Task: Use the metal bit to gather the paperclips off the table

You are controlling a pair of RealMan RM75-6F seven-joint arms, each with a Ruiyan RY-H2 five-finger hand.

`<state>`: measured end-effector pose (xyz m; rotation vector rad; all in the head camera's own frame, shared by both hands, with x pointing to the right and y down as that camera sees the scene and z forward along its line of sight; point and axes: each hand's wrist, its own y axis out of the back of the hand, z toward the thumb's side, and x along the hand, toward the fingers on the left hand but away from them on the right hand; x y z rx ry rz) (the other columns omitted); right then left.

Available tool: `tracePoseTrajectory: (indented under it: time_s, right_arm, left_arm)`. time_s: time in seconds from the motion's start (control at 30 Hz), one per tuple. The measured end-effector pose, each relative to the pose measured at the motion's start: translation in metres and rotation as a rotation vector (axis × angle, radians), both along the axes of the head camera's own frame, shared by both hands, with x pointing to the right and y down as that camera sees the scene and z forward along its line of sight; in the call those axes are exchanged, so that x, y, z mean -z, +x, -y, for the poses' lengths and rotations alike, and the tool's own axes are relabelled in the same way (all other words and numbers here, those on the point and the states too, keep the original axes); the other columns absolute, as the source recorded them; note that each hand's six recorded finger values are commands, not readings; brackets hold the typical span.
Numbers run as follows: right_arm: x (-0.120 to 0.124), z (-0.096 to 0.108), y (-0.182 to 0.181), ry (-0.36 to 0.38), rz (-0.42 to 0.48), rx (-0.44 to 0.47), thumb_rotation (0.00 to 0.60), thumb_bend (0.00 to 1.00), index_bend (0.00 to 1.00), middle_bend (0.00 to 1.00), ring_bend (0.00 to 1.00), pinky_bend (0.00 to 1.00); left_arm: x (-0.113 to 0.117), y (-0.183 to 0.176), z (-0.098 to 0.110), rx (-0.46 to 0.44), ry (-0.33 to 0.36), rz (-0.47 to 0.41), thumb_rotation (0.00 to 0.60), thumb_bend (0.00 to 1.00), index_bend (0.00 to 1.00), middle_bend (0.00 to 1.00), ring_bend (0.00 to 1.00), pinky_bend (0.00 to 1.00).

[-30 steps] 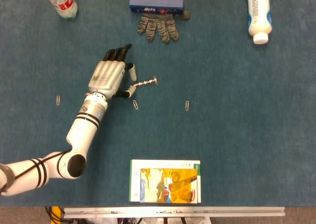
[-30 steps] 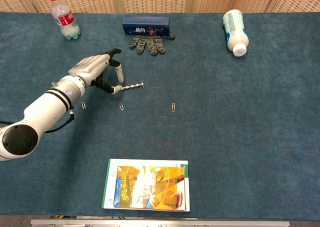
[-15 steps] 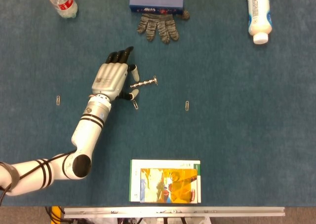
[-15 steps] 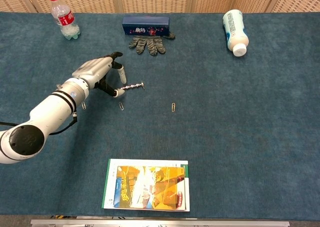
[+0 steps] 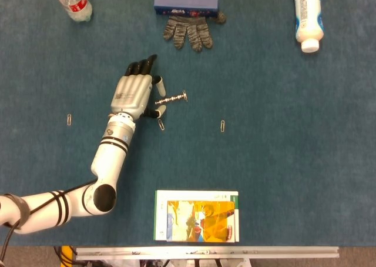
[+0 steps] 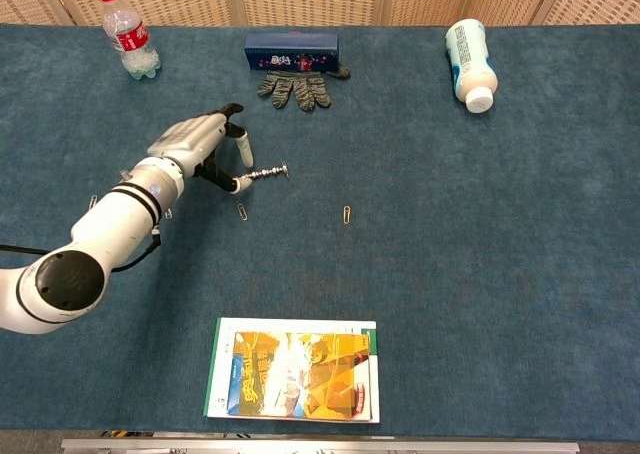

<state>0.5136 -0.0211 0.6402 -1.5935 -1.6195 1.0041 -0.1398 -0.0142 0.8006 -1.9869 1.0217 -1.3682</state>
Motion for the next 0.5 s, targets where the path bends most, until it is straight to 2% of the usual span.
tracePoseTrajectory:
  time_s: [0.5]
  right_arm:
    - [-0.0017, -0.0018, 0.001, -0.005, 0.002, -0.002, 0.6, 0.0, 0.45, 0.53, 0.44, 0.67]
  left_arm:
    - [-0.0073, 0.0017, 0.0051, 0.006, -0.006, 0.016, 0.6, 0.25, 0.46, 0.0, 0.0, 0.0]
